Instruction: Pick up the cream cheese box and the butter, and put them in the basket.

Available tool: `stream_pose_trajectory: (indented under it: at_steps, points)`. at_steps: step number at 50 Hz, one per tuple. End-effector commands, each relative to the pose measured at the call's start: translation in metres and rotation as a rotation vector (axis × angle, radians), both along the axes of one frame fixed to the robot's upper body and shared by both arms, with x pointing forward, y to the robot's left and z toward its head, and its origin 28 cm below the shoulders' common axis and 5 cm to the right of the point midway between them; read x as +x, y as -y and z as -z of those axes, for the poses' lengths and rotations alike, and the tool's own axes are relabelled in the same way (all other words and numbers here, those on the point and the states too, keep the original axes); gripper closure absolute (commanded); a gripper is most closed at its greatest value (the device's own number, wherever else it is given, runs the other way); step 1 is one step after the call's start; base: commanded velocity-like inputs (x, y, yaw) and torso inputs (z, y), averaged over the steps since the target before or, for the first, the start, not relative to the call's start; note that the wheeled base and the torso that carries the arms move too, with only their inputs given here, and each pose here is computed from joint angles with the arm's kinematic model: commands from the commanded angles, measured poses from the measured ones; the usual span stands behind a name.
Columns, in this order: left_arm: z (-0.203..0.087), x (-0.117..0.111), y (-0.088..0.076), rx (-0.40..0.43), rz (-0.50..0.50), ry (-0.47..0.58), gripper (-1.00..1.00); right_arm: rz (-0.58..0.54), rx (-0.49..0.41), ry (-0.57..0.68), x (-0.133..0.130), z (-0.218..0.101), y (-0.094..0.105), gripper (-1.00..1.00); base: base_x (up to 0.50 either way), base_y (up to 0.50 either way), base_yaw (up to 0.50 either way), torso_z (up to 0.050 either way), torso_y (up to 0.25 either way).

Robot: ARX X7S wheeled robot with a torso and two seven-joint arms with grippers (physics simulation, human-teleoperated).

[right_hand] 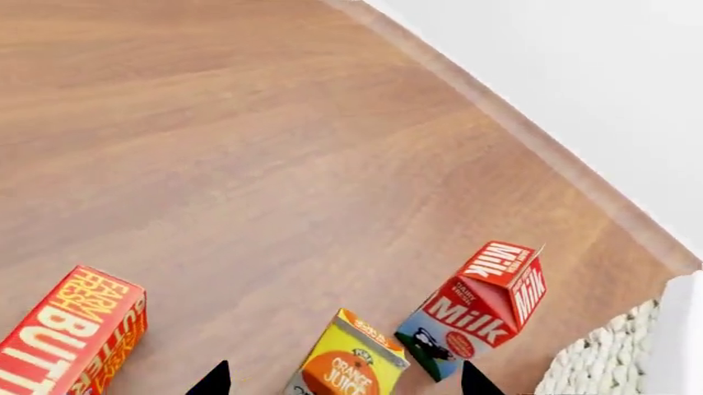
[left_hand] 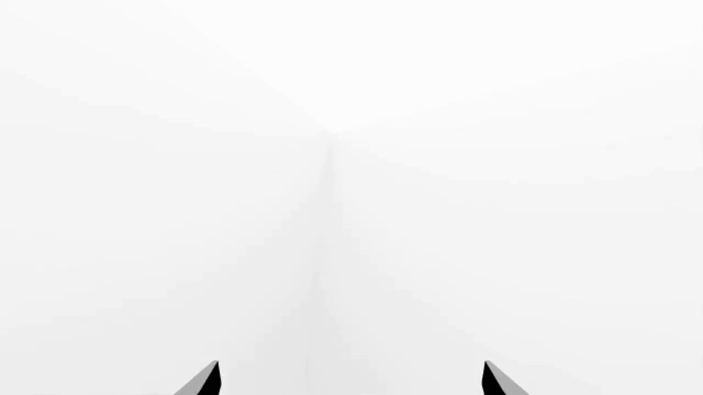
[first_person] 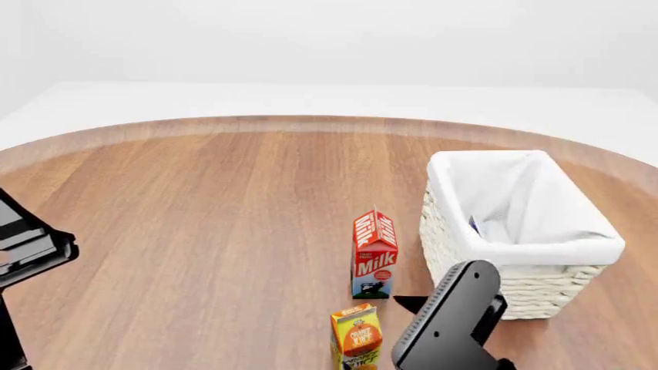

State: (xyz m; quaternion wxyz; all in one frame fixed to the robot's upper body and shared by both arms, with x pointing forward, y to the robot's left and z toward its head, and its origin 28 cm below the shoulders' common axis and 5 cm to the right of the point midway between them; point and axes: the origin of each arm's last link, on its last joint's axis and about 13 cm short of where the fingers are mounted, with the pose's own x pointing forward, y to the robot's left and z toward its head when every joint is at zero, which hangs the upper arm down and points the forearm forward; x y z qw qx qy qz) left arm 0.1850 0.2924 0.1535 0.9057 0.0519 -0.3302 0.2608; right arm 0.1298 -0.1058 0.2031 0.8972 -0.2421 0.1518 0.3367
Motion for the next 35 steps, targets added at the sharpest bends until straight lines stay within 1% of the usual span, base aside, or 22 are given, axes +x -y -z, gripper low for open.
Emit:
stream_pose_trajectory:
  at_steps: [1,8,11,13,19,20,22,30,35]
  points:
    - [0.001,-0.001,-0.003,0.0,-0.006,0.001,-1.0,-0.072,0.039,-0.039,-0.015,0.013,-0.012,-1.0,0.0,0.0,0.0,0.0,0.0]
    - [0.001,-0.001,-0.002,-0.002,-0.005,0.0,-1.0,-0.094,0.046,-0.071,-0.022,0.021,-0.017,-1.0,0.0,0.0,0.0,0.0,0.0]
    - [0.002,0.0,-0.002,-0.003,-0.003,-0.002,-1.0,-0.1,0.073,-0.073,-0.023,0.022,-0.02,-1.0,0.0,0.0,0.0,0.0,0.0]
    - [0.002,0.0,-0.001,-0.001,0.0,-0.003,-1.0,-0.096,0.113,-0.085,-0.024,0.023,-0.022,-1.0,0.0,0.0,0.0,0.0,0.0]
    - [0.004,0.001,-0.002,-0.003,0.001,-0.006,-1.0,-0.095,0.126,-0.109,-0.025,0.03,-0.027,-1.0,0.0,0.0,0.0,0.0,0.0]
    - [0.004,0.001,-0.002,-0.003,0.002,-0.006,-1.0,-0.095,0.132,-0.094,-0.024,0.03,-0.029,-1.0,0.0,0.0,0.0,0.0,0.0]
    - [0.004,0.001,-0.002,-0.004,0.001,-0.006,-1.0,-0.099,0.171,-0.071,-0.023,0.028,-0.033,-1.0,0.0,0.0,0.0,0.0,0.0]
    - [0.003,0.0,-0.003,-0.004,-0.001,-0.004,-1.0,-0.07,0.209,-0.129,-0.03,0.039,-0.043,-1.0,0.0,0.0,0.0,0.0,0.0]
    - [0.003,-0.001,-0.003,-0.005,-0.001,-0.004,-1.0,-0.064,0.23,-0.112,-0.031,0.036,-0.049,-1.0,0.0,0.0,0.0,0.0,0.0]
